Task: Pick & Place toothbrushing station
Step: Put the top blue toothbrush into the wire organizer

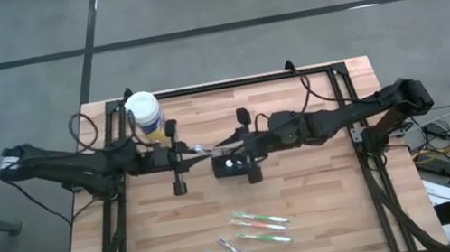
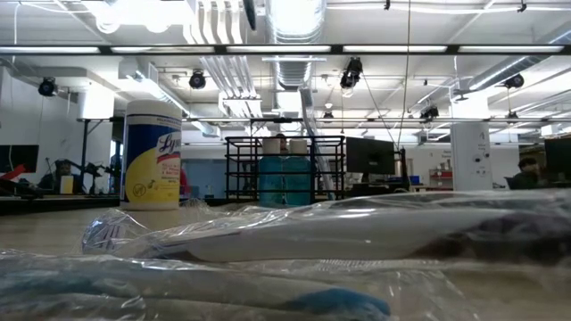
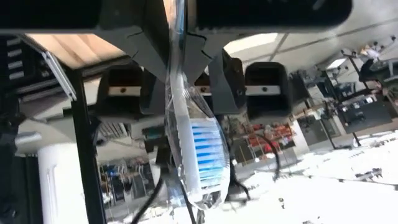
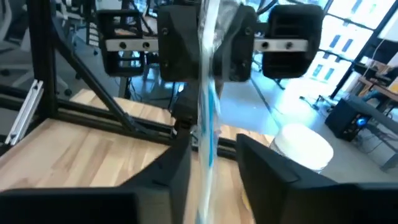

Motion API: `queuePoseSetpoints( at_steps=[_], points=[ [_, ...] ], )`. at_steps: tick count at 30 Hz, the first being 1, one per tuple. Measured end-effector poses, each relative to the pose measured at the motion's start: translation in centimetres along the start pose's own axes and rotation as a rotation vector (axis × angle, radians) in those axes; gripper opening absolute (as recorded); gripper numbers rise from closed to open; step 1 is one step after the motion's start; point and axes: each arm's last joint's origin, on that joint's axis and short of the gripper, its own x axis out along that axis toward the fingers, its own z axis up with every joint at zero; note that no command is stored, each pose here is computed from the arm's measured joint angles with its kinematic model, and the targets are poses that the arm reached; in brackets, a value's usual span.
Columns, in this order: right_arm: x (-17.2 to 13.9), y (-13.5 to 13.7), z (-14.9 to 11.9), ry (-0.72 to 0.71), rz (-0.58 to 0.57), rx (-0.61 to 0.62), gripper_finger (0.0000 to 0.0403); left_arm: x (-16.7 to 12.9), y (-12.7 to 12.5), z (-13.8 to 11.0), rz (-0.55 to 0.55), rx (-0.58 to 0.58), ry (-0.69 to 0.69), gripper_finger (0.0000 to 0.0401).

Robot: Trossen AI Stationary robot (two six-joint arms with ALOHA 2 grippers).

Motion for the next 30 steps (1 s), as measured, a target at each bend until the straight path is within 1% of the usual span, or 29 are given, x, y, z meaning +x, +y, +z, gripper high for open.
queuePoseSetpoints(
  at_steps=[2,5,7,10,12,14,18,21,22,26,30],
  points=[
    [-0.7,-0.2,0.6,-0.016,-0.004,0.006,0.0153,-0.8,0.2,0.5,0.000,-0.001,0.000,0.0021],
    [-2.0,-0.7,1.7,-0.034,-0.008,0.021,0.0179,-1.8,0.5,1.0,-0.003,-0.008,0.009,0.0021],
    [-3.2,-1.0,2.4,-0.038,-0.008,0.025,0.0189,-2.6,0.7,1.3,-0.003,-0.021,0.007,0.0021],
    [-5.1,-1.5,3.4,-0.042,-0.010,0.036,0.0190,-3.6,0.7,0.8,0.005,-0.041,0.030,0.0021],
    [-6.7,-1.9,4.2,-0.054,-0.012,0.048,0.0178,-4.2,0.5,-0.1,0.011,-0.052,0.050,0.0021],
    [-8.5,-2.2,4.7,-0.062,-0.012,0.048,0.0155,-4.7,0.3,-1.1,0.017,-0.057,0.054,0.0021],
    [-11.5,-2.5,4.3,-0.130,0.003,0.078,0.0084,-5.3,-0.2,-3.6,0.047,-0.079,0.023,0.0021],
    [-13.6,-2.5,3.1,-0.146,0.001,0.088,0.0026,-5.5,-0.5,-5.9,0.073,-0.096,0.023,0.0021],
    [-14.2,-2.5,2.5,-0.145,0.001,0.087,0.0018,-5.5,-0.5,-6.5,0.089,-0.101,0.023,0.0021],
    [-15.5,-1.8,-0.7,-0.165,0.002,0.093,0.0011,-5.2,-0.4,-8.5,0.132,-0.116,0.040,0.0021],
    [-16.2,-1.0,-3.7,-0.226,0.007,0.108,0.0009,-4.2,0.0,-9.7,0.160,-0.111,0.087,0.0021]
  ],
)
